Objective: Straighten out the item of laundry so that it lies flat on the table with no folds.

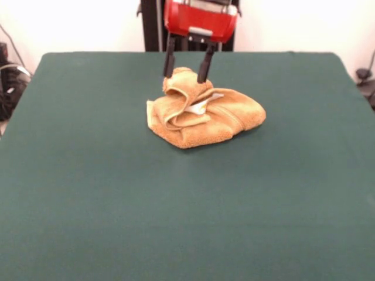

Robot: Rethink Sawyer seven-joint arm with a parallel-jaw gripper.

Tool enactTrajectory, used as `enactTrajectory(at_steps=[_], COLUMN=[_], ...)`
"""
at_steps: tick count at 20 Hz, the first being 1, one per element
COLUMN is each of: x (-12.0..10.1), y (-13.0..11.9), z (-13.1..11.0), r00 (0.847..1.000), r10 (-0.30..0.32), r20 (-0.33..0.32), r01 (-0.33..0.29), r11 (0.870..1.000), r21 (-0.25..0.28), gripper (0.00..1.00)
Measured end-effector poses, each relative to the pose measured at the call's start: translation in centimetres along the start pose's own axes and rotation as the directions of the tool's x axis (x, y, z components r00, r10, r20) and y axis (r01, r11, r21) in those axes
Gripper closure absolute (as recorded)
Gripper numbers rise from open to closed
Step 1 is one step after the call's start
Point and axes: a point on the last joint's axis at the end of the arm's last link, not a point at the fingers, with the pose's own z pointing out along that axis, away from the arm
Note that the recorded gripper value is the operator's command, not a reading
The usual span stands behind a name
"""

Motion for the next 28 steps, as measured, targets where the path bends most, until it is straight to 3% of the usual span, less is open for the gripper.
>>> enactTrajectory(at_steps=[9, 20, 21, 28], x=[3.5, 4.9, 4.9, 5.0], y=[1.8, 2.0, 1.7, 1.2], z=[4.0, 5.2, 5.3, 5.4], r00=[0.998, 0.996, 0.995, 0.995], r10=[-0.016, -0.015, -0.01, 0.0], r20=[-0.06, -0.094, -0.095, -0.097], r01=[0.014, 0.012, 0.007, -0.003], r11=[1.0, 0.999, 1.0, 1.0], r21=[-0.024, -0.031, -0.03, -0.027], gripper=[0.0, 0.0, 1.0, 1.0])
